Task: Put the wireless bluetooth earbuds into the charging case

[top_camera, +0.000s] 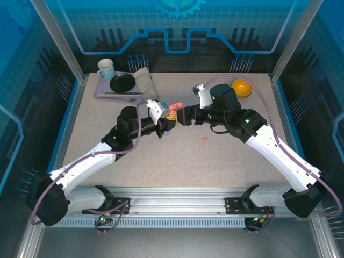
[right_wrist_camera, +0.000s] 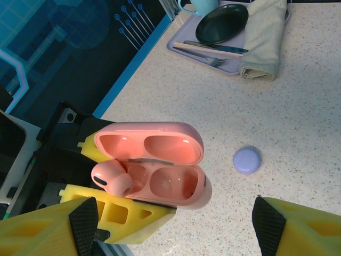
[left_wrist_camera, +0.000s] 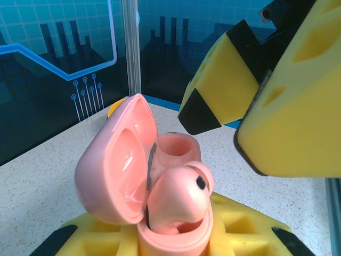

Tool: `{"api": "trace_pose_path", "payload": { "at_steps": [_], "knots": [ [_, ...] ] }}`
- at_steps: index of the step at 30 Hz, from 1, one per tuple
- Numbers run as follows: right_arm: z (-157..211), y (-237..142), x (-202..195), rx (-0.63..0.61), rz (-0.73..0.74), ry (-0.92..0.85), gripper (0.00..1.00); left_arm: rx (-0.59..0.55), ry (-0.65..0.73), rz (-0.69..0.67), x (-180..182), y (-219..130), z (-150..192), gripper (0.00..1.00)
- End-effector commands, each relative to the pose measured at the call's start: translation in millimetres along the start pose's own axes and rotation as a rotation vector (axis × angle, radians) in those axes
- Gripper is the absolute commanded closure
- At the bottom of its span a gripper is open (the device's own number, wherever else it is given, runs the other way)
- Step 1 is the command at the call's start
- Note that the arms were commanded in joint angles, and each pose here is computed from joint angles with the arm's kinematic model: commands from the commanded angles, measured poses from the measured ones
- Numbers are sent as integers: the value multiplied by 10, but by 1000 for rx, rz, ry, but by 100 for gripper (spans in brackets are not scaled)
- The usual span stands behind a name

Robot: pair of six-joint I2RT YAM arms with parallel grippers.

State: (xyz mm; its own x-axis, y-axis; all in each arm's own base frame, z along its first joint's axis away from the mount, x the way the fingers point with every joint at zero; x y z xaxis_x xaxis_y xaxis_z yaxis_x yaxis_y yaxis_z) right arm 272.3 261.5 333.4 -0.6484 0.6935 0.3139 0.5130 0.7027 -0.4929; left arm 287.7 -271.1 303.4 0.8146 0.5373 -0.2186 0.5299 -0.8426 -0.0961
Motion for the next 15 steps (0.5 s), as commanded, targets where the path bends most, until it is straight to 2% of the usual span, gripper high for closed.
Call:
{"api": "trace_pose_path", "payload": {
  "at_steps": [1, 15],
  "knots": [
    [-4, 56, -17, 2, -18, 17, 21, -22, 4, 35, -71, -8, -76, 100],
    [-56, -149, 9, -41, -53, 23, 20, 1, -5, 41, -61, 18, -3, 100]
  ]
}}
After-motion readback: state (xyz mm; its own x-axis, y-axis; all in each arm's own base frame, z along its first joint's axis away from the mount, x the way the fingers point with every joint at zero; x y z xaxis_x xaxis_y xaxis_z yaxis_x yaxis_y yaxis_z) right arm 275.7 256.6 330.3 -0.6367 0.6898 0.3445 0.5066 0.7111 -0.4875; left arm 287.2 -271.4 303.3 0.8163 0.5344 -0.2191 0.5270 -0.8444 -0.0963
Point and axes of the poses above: each hand's point on the last joint's axis, 136 mm out from that joint toward the fingers, its own y axis out along the fingers, its own x axis along the line the jaws close on, z = x × y, the point moved 1 cm from there along -y, back along the fingers, and after that the axes turned 11 degrees about -y, right-handed, at the moved point
